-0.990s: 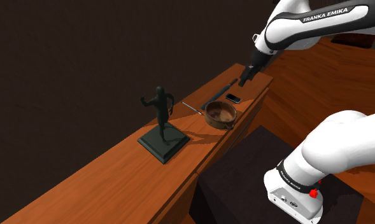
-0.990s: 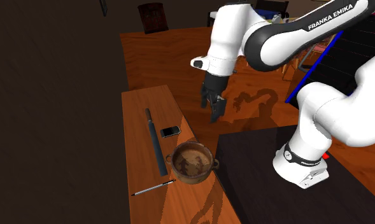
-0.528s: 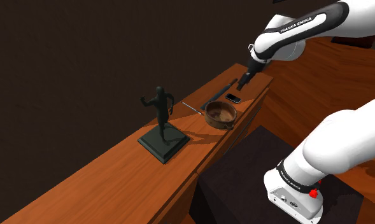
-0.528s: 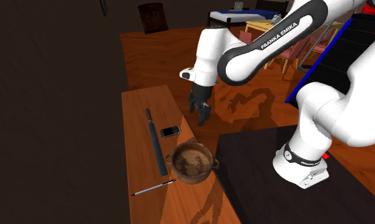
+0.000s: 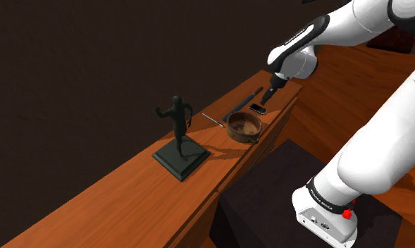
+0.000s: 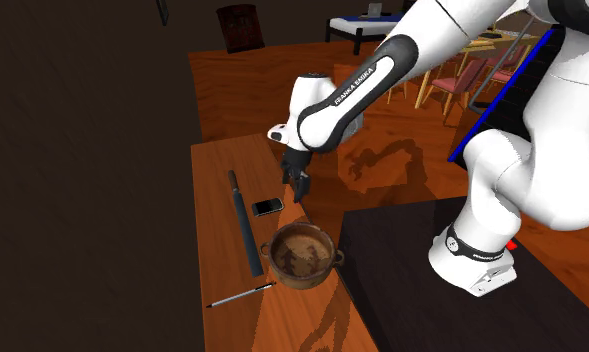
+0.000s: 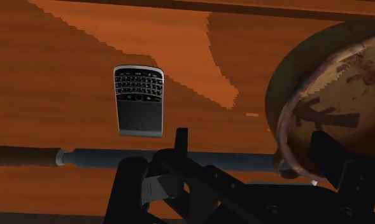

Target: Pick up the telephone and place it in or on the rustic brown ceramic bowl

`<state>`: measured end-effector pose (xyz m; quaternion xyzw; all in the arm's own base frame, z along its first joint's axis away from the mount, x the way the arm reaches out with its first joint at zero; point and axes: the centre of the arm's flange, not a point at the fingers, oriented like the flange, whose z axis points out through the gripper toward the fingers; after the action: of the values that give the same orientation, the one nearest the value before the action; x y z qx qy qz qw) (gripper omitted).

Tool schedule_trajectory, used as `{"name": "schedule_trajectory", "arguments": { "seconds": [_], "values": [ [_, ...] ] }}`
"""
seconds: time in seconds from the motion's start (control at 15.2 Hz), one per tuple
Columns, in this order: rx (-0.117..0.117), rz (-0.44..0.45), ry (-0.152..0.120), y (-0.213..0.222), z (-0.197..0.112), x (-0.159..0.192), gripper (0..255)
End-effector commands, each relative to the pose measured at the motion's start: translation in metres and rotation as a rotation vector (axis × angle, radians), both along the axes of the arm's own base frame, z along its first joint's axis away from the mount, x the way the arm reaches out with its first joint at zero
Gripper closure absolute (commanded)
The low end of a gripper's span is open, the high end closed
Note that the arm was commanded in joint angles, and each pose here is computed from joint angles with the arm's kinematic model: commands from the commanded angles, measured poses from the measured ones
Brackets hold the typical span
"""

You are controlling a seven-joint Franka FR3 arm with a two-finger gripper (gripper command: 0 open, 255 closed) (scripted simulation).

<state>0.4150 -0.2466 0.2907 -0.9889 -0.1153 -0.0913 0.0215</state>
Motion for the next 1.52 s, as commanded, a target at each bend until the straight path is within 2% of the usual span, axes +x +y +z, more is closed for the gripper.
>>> {"name": "schedule_trajectory", "arguments": {
  "seconds": [0.0, 0.59, 1.12, 1.45],
  "values": [
    [-0.004, 0.018, -0.008, -0.017, -0.019, 0.010, 0],
    [-0.017, 0.088, -0.032, -0.087, -0.101, 0.058, 0],
    [-0.018, 0.093, -0.034, -0.089, -0.142, 0.069, 0],
    [-0.018, 0.093, -0.034, -0.089, -0.145, 0.069, 0]
  ]
}}
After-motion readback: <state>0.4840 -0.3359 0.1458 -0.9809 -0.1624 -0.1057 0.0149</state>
